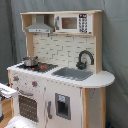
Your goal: Play with the kitchen
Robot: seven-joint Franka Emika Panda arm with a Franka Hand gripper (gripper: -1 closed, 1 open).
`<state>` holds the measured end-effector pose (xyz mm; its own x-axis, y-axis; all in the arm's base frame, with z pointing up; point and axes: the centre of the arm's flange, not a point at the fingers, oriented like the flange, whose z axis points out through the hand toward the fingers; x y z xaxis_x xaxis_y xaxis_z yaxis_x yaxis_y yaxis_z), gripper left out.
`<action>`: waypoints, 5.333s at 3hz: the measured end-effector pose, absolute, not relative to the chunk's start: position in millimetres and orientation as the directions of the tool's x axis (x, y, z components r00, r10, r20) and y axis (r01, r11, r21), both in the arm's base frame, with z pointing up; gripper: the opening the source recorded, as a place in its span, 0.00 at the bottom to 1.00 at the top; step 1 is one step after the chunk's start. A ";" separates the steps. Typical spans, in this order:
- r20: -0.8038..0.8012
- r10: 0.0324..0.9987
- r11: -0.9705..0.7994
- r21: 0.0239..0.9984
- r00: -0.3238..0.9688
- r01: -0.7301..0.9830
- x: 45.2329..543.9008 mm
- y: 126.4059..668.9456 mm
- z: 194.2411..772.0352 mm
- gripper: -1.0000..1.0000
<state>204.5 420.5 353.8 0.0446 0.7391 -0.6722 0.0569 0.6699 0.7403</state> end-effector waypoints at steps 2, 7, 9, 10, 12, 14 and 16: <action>-0.622 0.783 0.622 0.783 0.011 -0.005 149.8 465.5 366.7 1.00; -0.341 0.938 0.345 0.936 0.062 -0.069 116.9 532.5 354.3 1.00; -0.217 0.974 0.222 0.972 0.062 -0.074 157.2 542.3 347.4 1.00; -0.164 0.985 0.168 0.984 0.050 -0.068 179.5 545.3 342.8 1.00; -0.041 0.999 0.043 0.998 0.031 -0.056 231.7 534.5 348.2 1.00; -0.030 0.996 0.030 1.000 -0.083 -0.011 240.8 523.7 338.2 1.00; 0.003 0.992 -0.001 1.000 -0.127 0.018 290.6 510.9 340.1 1.00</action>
<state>290.6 510.9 340.1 -0.1273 0.9919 0.0033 0.0178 -0.0010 0.9998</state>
